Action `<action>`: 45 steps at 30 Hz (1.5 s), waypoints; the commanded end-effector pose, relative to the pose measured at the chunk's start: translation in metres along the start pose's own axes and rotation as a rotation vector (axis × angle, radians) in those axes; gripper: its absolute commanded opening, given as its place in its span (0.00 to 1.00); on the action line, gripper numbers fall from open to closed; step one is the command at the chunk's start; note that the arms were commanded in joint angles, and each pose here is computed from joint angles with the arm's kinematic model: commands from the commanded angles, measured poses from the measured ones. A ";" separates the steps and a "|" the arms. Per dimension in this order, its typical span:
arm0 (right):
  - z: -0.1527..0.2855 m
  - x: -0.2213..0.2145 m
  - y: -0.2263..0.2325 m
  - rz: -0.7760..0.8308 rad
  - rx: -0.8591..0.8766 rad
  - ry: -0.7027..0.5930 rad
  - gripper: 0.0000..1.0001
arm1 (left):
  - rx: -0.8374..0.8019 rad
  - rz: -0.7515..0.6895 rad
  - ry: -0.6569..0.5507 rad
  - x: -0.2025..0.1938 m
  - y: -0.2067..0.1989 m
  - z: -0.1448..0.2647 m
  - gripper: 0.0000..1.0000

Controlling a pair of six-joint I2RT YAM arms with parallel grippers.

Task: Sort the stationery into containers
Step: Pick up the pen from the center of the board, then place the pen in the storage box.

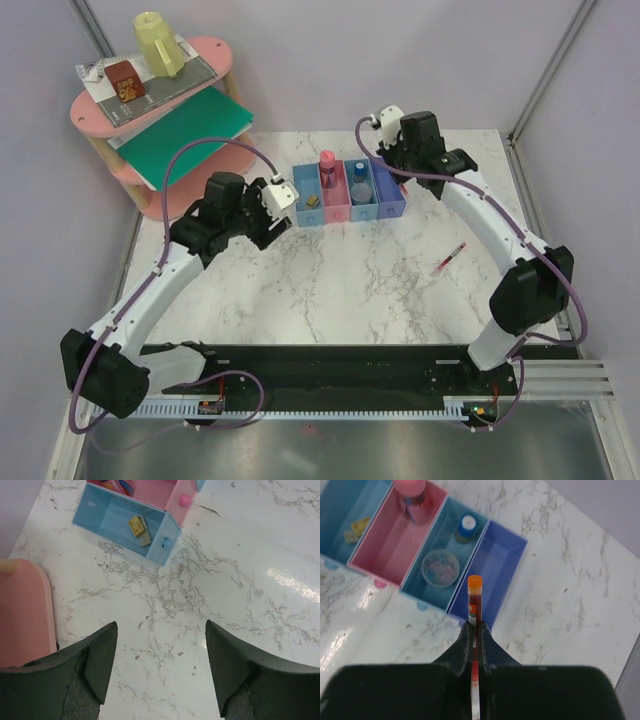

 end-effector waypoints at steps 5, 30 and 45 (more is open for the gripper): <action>-0.087 0.046 -0.050 -0.115 -0.059 -0.083 0.00 | -0.066 -0.081 -0.001 -0.003 -0.015 0.021 0.78; -0.170 0.001 -0.049 -0.176 -0.025 -0.005 0.41 | -0.076 -0.115 -0.018 0.003 -0.012 0.026 0.79; -0.011 -0.029 -0.075 -0.337 -0.345 0.012 0.59 | -0.020 -0.184 -0.074 0.022 -0.008 0.066 0.80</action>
Point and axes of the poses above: each gripper's point midway between its finger pads, its own z axis back along the fingers, its own y axis along the line the jaws close on, x = y × z, the point moved 6 cm from there along z, back along the fingers, and after that the axes turned 7 degrees about -z, right-handed, at the moved point
